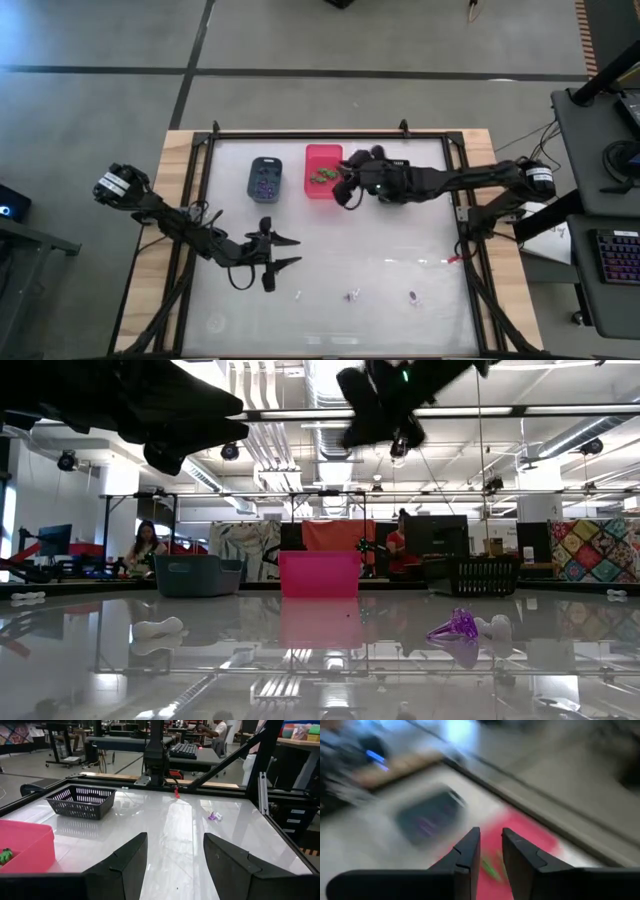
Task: Sort Halloween decoration
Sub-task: Put the purple witch hat toy into the blue bin
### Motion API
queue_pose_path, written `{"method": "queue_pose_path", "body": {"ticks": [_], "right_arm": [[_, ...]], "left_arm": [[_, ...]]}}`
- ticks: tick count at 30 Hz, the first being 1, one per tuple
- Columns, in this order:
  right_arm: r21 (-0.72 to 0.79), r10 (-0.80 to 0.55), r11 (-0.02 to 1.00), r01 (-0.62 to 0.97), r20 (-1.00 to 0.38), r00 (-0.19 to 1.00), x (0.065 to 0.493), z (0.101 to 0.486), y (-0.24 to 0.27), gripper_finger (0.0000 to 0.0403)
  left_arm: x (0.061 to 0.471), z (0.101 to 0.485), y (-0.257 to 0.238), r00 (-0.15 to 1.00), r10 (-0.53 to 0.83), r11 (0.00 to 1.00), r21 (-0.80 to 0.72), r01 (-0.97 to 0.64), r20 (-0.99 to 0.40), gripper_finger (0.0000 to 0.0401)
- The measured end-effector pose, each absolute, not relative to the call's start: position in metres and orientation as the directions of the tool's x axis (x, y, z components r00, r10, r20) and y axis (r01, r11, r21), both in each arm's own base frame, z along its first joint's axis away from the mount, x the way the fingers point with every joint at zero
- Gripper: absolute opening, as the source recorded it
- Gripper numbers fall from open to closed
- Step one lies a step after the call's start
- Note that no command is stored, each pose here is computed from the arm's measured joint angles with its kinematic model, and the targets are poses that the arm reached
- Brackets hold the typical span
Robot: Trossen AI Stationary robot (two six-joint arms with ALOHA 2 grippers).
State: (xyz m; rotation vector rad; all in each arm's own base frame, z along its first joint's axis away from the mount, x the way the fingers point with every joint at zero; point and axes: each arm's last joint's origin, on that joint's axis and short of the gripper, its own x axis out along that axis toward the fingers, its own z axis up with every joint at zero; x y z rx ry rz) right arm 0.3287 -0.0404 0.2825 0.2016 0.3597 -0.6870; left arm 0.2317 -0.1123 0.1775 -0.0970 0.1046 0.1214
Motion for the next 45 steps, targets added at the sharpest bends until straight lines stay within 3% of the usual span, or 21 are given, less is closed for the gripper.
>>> {"method": "queue_pose_path", "body": {"ticks": [3,6,16,25,34,38,45], "right_arm": [[0.074,-0.500,0.843,0.532,-0.251,0.829,0.339,0.310,-0.033,0.0070],[0.080,-0.428,0.889,0.451,-0.203,0.881,0.343,0.329,-0.029,0.0072],[0.106,-0.304,0.932,0.348,-0.297,0.905,0.342,0.334,-0.017,0.0068],[0.122,-0.277,0.911,0.394,-0.527,0.804,0.332,0.311,-0.008,0.0068],[0.100,-0.231,0.880,0.464,-0.764,0.603,0.310,0.287,0.015,0.0072],[0.109,-0.194,0.868,0.484,-0.823,0.534,0.301,0.281,0.029,0.0073],[0.194,-0.071,0.880,0.434,-0.849,0.523,0.296,0.277,0.056,0.0073]], "left_arm": [[0.232,0.177,-0.112,0.987,0.116,0.988,-0.094,-0.126,-0.110,0.0178],[0.232,0.178,-0.112,0.987,0.115,0.987,-0.097,-0.126,-0.109,0.0178],[0.232,0.178,-0.112,0.987,0.115,0.987,-0.097,-0.126,-0.109,0.0178],[0.232,0.178,-0.112,0.987,0.116,0.987,-0.098,-0.127,-0.108,0.0178],[0.232,0.178,-0.112,0.987,0.116,0.987,-0.098,-0.127,-0.108,0.0178],[0.232,0.178,-0.112,0.987,0.116,0.987,-0.098,-0.127,-0.108,0.0178],[0.232,0.178,-0.112,0.987,0.120,0.987,-0.098,-0.131,-0.108,0.0178]]}}
